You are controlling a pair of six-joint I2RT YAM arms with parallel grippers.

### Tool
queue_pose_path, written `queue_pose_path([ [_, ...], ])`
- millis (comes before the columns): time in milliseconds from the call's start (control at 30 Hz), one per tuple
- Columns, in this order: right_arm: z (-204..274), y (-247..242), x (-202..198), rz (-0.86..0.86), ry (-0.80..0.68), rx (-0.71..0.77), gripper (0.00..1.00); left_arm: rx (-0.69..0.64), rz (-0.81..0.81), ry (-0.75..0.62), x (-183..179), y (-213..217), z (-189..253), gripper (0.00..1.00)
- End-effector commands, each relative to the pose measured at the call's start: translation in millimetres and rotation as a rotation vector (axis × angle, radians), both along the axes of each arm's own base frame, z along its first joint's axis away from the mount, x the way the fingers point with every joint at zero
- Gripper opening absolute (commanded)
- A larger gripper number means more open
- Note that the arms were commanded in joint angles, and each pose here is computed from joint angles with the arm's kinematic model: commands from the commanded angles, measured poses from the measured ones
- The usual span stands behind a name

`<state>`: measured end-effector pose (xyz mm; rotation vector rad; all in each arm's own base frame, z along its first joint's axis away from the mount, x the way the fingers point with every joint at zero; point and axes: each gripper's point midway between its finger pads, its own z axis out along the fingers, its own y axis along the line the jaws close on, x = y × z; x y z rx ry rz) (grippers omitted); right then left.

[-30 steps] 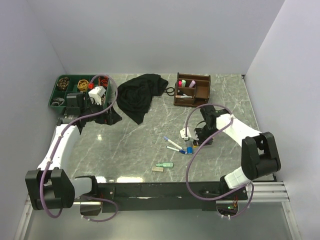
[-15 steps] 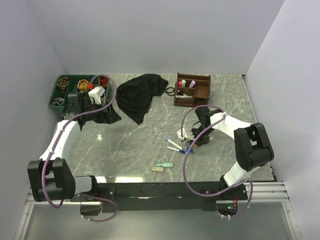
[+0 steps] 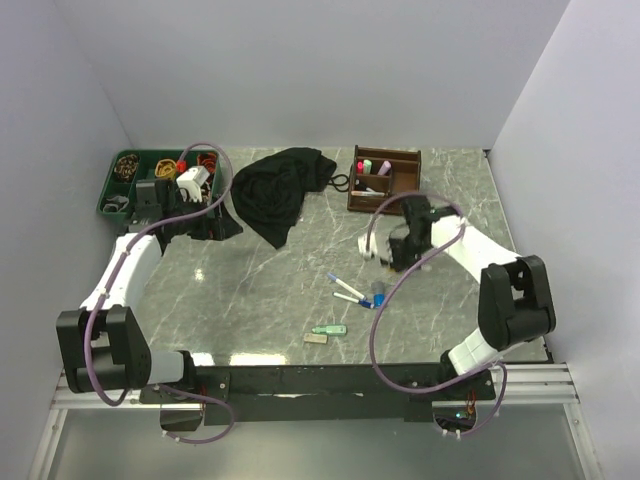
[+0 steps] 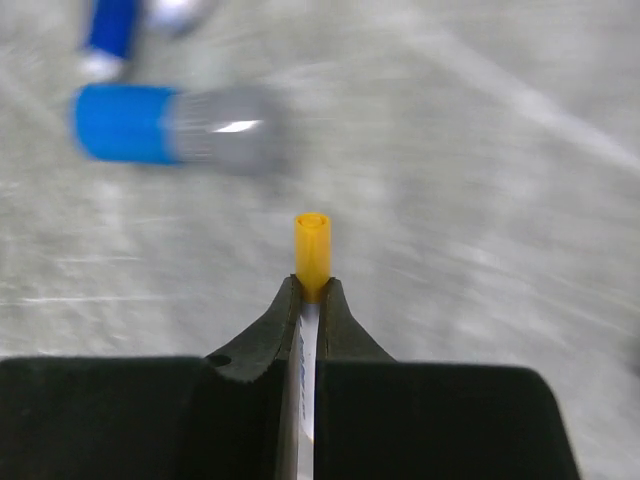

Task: Sort the stationery into containers
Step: Pick up the pen from the center of the board, then place the pen in the storage box.

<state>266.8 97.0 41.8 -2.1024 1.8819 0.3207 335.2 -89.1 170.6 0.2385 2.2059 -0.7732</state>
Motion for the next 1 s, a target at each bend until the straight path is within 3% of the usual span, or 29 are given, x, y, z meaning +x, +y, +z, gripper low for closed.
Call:
queue_pose_path([
  [0,82.4,33.7,64.7,-0.081,-0.196,0.208,0.0,-0.031,-0.017,-0.084,20.3,-4.0,29.6,0.93],
  [200,145.1,78.4,140.8,-0.214,-0.287,0.56,0.0,-0.029,-0.035,-0.083,30.7,-8.2,36.6,0.93],
  [300,152.8,91.3,164.8,-0.192,-0.355,0.64,0.0,-0.031,-0.05,-0.072,31.9,-11.2,35.5,0.93],
  [667,166.3,105.9,244.0,-0.172,-0.513,0.777,0.0,0.064,-0.121,-0.013,30.9,-11.4,9.9,0.93],
  [967,147.6,102.7,257.8,-0.092,-0.557,0.74,0.0,0.136,-0.182,0.026,29.8,-24.9,-7.6,0.93],
])
